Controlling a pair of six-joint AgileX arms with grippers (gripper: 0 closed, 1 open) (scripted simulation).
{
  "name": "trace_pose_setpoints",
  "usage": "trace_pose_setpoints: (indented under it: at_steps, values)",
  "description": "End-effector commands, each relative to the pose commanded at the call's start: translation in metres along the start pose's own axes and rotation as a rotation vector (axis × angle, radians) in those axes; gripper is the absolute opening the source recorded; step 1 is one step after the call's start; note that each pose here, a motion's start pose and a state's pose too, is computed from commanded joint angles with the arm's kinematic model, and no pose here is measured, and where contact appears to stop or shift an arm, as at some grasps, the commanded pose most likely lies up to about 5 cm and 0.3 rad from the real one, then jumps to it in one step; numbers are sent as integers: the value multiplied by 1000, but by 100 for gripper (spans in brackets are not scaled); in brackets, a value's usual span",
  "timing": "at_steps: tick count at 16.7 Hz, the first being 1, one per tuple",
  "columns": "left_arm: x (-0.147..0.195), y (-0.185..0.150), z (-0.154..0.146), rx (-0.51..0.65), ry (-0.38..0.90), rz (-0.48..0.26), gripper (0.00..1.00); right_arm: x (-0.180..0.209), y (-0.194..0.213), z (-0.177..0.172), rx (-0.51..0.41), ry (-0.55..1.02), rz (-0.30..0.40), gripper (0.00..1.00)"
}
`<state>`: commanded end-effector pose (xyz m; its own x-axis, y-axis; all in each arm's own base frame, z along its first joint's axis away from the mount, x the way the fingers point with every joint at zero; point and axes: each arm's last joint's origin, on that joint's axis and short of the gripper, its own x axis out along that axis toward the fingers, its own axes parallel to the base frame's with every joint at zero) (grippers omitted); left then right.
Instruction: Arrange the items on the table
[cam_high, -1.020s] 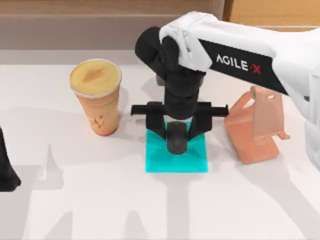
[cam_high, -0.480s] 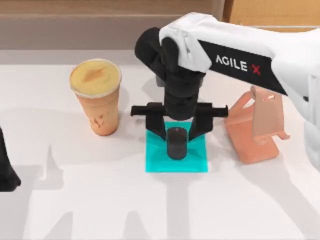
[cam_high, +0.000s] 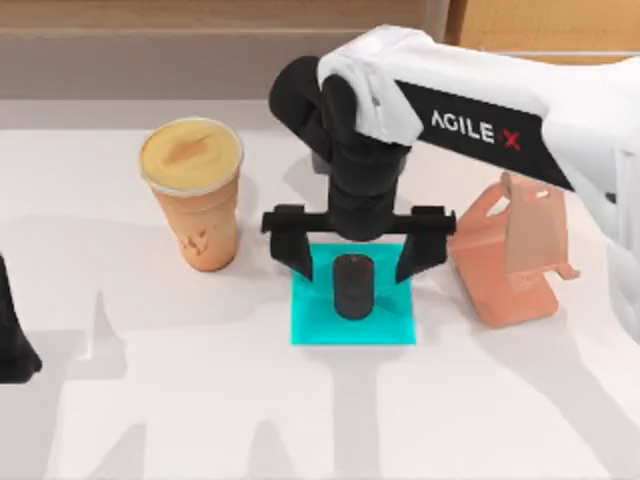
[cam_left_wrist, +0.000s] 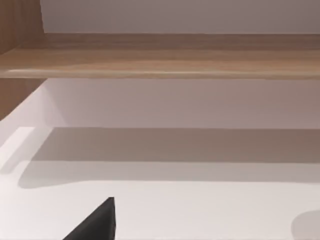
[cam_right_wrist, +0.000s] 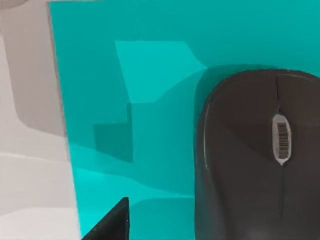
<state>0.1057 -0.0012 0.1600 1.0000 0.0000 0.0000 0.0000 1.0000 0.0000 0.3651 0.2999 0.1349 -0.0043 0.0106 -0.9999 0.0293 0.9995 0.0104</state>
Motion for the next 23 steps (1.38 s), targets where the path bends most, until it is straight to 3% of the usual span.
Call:
trace_pose_setpoints:
  at_steps: [7, 12, 15, 18, 23]
  values:
    - [0, 0, 0, 0, 0, 0, 100, -5, -1, 1, -6, -11, 9, 100]
    - [0, 0, 0, 0, 0, 0, 100, -85, -20, -3, -167, -168, 114, 100]
    - [0, 0, 0, 0, 0, 0, 100, -133, -54, -14, -294, -270, 140, 100]
    - [0, 0, 0, 0, 0, 0, 100, -158, -105, -26, -393, -325, 110, 100]
    - [0, 0, 0, 0, 0, 0, 100, -133, -214, -52, -435, -244, 5, 100]
